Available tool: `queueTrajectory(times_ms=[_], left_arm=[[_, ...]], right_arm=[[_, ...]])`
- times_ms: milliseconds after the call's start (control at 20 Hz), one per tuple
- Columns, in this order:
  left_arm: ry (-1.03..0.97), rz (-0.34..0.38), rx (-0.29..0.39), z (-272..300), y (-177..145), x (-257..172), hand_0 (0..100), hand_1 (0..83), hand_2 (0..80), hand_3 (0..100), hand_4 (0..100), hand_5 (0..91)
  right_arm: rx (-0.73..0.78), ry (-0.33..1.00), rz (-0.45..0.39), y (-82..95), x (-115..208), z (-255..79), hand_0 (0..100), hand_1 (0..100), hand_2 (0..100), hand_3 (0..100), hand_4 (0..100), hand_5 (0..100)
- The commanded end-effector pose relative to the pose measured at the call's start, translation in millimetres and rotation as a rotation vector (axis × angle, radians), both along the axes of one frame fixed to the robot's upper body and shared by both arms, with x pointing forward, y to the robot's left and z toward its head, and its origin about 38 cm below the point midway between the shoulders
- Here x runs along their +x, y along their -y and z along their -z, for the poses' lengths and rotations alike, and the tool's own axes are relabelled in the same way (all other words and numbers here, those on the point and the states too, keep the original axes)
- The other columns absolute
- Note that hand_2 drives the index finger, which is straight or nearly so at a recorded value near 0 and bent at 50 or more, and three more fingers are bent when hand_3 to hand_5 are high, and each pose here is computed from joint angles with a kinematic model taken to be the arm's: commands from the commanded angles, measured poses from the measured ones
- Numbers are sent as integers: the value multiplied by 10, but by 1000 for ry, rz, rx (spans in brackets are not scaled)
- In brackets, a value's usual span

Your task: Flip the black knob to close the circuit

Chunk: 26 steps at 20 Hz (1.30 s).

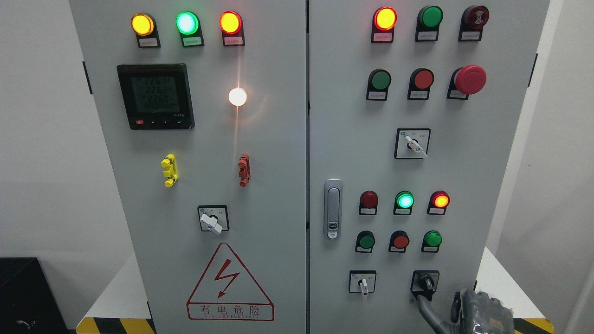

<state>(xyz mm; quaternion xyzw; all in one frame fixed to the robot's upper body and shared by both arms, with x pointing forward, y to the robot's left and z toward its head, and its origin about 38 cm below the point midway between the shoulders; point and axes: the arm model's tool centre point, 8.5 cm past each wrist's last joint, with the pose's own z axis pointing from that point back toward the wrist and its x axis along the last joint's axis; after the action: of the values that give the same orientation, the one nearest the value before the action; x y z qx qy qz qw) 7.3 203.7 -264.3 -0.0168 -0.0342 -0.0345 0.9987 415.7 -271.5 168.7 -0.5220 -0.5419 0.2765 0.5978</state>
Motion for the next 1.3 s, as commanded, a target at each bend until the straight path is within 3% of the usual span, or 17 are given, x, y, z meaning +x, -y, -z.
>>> queueTrajectory(times_ms=[0, 450, 800, 950, 1250], left_arm=[[2, -2, -3, 4, 6, -59, 120, 556, 0, 0, 0, 0], [2, -2, -4, 4, 16, -59, 120, 556, 0, 0, 0, 0], [2, -2, -4, 4, 16, -59, 120, 556, 0, 0, 0, 0], [2, -2, -4, 4, 16, -59, 120, 556, 0, 0, 0, 0], [2, -2, -4, 4, 16, -59, 120, 556, 0, 0, 0, 0]], right_arm=[[-1, 38, -49, -149, -100, -69, 0, 69, 848, 1000, 894, 942], [239, 158, -132, -279, -551, -83, 0, 88, 766, 994, 870, 894], [667, 213, -244, -426, -935, 21, 0, 109, 655, 908, 816, 790], [866, 245, -263, -397, -1085, 38, 0, 114, 572, 841, 775, 730], [1115, 317, -282, -357, -1185, 120, 0, 108, 367, 565, 537, 522]])
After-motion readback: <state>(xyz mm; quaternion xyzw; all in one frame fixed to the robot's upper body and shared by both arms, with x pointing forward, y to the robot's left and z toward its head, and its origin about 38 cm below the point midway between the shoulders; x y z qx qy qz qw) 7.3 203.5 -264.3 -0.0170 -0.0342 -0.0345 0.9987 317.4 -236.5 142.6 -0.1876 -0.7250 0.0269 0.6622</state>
